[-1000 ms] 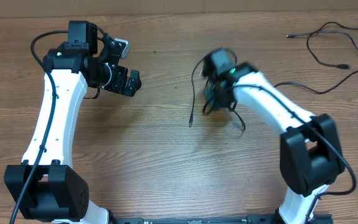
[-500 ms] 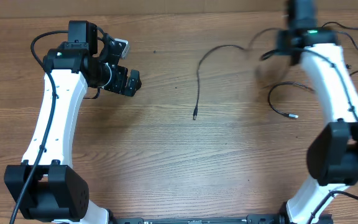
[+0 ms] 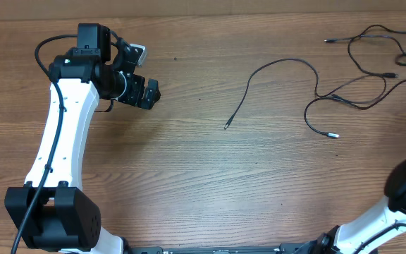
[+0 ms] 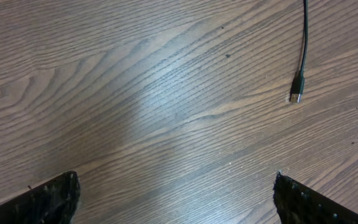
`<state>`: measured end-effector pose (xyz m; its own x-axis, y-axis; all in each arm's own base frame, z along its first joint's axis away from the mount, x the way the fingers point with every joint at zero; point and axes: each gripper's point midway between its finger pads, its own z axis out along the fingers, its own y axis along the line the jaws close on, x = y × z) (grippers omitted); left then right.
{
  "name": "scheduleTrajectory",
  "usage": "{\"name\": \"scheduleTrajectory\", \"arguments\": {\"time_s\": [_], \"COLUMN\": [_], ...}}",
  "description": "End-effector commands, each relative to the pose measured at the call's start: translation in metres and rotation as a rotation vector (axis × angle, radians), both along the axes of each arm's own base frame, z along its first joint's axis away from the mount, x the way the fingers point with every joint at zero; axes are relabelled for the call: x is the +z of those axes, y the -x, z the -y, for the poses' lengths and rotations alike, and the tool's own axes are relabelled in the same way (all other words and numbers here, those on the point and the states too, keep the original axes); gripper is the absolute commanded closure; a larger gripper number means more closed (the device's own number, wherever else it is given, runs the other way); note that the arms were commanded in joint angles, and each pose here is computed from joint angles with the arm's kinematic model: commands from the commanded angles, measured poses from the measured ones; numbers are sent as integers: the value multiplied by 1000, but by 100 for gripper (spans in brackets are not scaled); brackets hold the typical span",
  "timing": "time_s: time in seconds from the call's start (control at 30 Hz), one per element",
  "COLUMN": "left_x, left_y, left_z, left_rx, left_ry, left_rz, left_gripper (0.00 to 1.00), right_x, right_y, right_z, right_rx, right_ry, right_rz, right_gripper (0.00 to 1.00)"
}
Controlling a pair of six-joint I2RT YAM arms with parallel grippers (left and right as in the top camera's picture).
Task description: Untangle cables
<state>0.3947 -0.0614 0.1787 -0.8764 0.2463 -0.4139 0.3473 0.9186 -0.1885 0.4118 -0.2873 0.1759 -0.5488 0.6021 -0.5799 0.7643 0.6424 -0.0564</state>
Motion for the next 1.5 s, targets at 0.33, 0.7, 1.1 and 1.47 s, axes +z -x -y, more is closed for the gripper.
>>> {"name": "scheduleTrajectory", "arguments": {"time_s": [0.33,0.7,1.1,1.47], "left_x": [10,10,10,10], "left_y": [1,1,1,1], "left_z": [0,0,0,0], "left_rx": [4,4,4,4], "left_ry": [2,2,2,2], "left_rz": [27,26,27,26], "left_gripper": [0,1,0,1], "right_x": [10,-2,-54,-91], "right_y": [-39,-59,-17,17], "right_z": [-77,-200,-243,-247], "right_rx": [491,893,1030,1016], "right_ry": [-251,-210,-179,-266], "right_rz": [138,-18,-323,-437], "right_gripper": [48,4,0,0]}}
